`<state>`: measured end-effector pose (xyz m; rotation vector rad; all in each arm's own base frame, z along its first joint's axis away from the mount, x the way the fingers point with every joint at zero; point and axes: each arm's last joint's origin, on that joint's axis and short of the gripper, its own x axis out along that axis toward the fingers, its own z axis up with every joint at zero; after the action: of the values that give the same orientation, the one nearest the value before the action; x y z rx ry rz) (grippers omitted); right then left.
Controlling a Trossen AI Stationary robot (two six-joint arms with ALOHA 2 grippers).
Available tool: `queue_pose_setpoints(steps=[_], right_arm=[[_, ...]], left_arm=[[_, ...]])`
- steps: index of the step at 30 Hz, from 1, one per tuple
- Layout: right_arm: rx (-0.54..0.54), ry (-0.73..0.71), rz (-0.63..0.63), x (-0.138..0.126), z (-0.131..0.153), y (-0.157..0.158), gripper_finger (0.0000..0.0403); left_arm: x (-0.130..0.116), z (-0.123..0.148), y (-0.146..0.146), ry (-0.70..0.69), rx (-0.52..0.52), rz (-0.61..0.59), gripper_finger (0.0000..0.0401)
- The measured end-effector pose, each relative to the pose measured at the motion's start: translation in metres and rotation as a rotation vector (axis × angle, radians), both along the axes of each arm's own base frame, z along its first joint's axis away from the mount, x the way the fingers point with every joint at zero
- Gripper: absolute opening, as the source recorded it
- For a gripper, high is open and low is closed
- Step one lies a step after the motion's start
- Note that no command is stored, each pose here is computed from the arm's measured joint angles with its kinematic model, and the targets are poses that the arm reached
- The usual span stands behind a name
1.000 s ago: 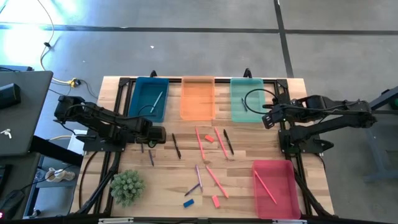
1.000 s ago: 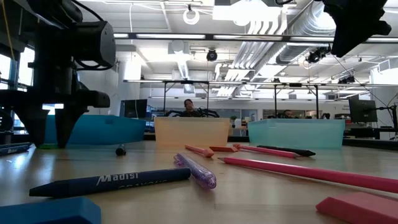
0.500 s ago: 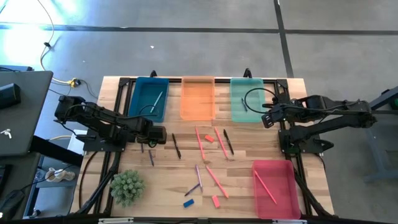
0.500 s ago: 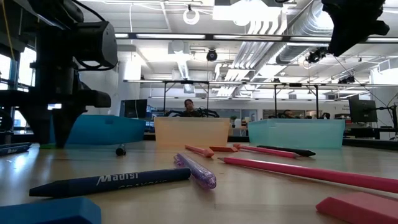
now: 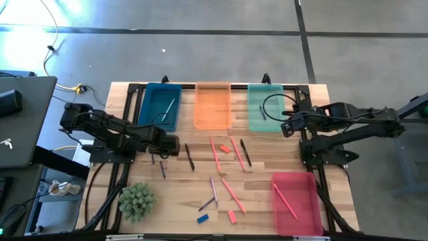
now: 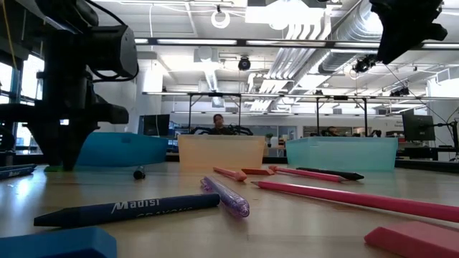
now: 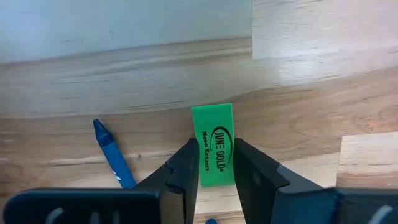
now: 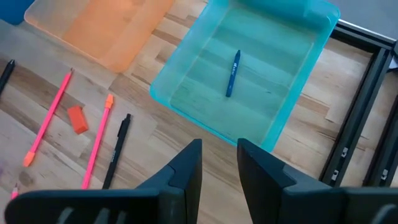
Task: Sort crayons/erasers/pens/pencils in bins
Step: Put the green eraser into the orange bin
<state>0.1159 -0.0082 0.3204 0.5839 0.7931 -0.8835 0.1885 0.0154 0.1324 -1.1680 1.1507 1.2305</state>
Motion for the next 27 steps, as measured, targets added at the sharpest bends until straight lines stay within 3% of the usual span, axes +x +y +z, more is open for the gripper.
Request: queue_pose_setpoints(steps=[12,17,27], right_arm=[[-0.009,-0.005,-0.014,0.000,0.000,0.000,0.0094],[-0.009,-0.005,-0.015,0.000,0.000,0.000,0.0094],[-0.003,-0.041,-0.024,0.003,0.001,0.000,0.0094]], left_arm=[[0.018,0.016,0.001,-0.087,-0.046,-0.132,0.0078],[0.031,0.034,0.008,-0.166,-0.037,-0.194,0.0078],[0.067,0.083,0.047,-0.413,0.209,-0.314,0.0078]])
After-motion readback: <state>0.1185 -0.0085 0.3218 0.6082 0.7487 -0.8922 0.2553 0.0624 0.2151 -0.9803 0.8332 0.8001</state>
